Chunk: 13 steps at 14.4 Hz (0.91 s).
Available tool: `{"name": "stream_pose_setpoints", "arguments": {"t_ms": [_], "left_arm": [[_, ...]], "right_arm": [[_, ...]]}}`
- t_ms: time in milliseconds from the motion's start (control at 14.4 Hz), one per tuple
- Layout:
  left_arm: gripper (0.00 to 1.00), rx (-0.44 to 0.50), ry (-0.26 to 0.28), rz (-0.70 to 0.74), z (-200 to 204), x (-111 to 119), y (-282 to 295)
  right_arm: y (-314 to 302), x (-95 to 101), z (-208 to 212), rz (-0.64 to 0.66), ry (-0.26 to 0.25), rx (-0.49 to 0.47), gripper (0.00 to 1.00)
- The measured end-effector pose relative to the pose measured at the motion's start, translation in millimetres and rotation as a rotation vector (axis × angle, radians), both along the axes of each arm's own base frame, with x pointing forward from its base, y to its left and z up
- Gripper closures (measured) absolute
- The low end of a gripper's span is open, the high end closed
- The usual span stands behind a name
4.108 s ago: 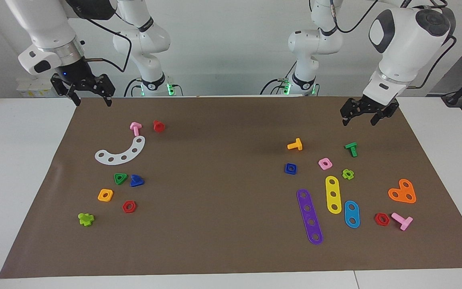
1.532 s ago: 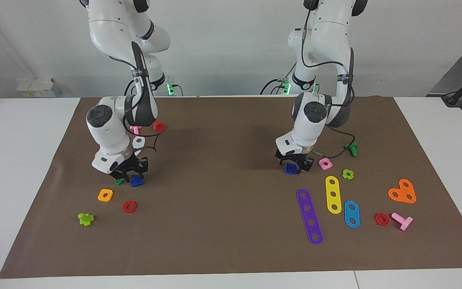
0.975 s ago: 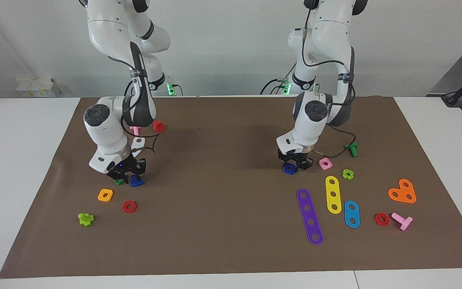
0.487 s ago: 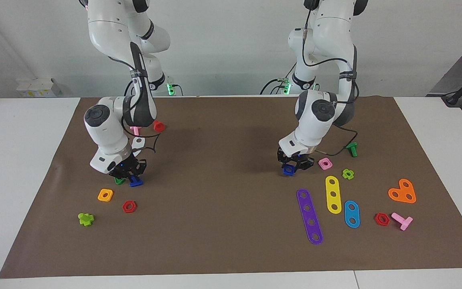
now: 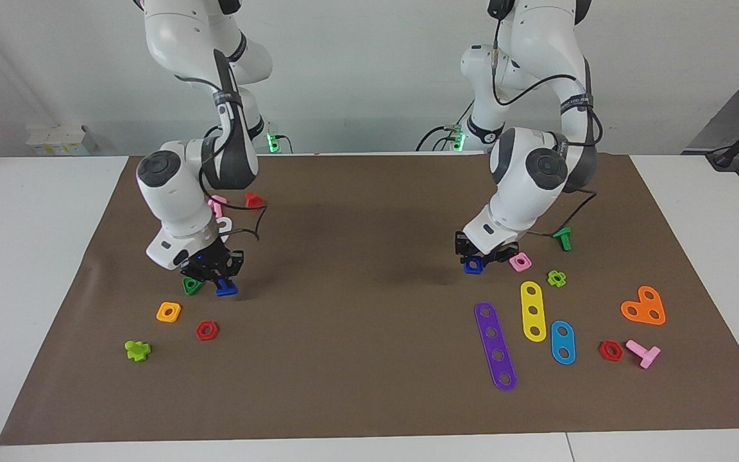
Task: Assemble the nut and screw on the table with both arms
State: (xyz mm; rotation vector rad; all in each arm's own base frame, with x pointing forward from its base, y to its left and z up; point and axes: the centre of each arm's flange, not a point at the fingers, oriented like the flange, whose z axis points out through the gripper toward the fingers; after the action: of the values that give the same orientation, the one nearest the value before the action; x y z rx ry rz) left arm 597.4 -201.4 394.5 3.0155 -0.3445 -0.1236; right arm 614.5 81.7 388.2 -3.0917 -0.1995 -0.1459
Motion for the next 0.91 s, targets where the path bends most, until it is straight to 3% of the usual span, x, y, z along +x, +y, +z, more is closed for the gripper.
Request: {"name": "stream_pose_setpoints", "arguments": {"t_ms": [139,278,487,905], "left_arm": [[0.53,0.001,-0.002,0.018,3,2,2],[0.53,0.002,0.0,0.047,7,3,1],[0.53,0.004,0.003,0.098,14,4,0],[0.53,0.01,0.011,0.17,14,3,-7]], "right_arm": [[65,-3.3,31,-0.043,-0.01,0.018,0.81],[134,-19.8,38,-0.085,-0.015,0.03,0.81],[218,-46.9,23,-0.138,-0.015,0.042,0.81],[306,-67.2,-20,-0.175,-0.062,0.084,0.81]]}}
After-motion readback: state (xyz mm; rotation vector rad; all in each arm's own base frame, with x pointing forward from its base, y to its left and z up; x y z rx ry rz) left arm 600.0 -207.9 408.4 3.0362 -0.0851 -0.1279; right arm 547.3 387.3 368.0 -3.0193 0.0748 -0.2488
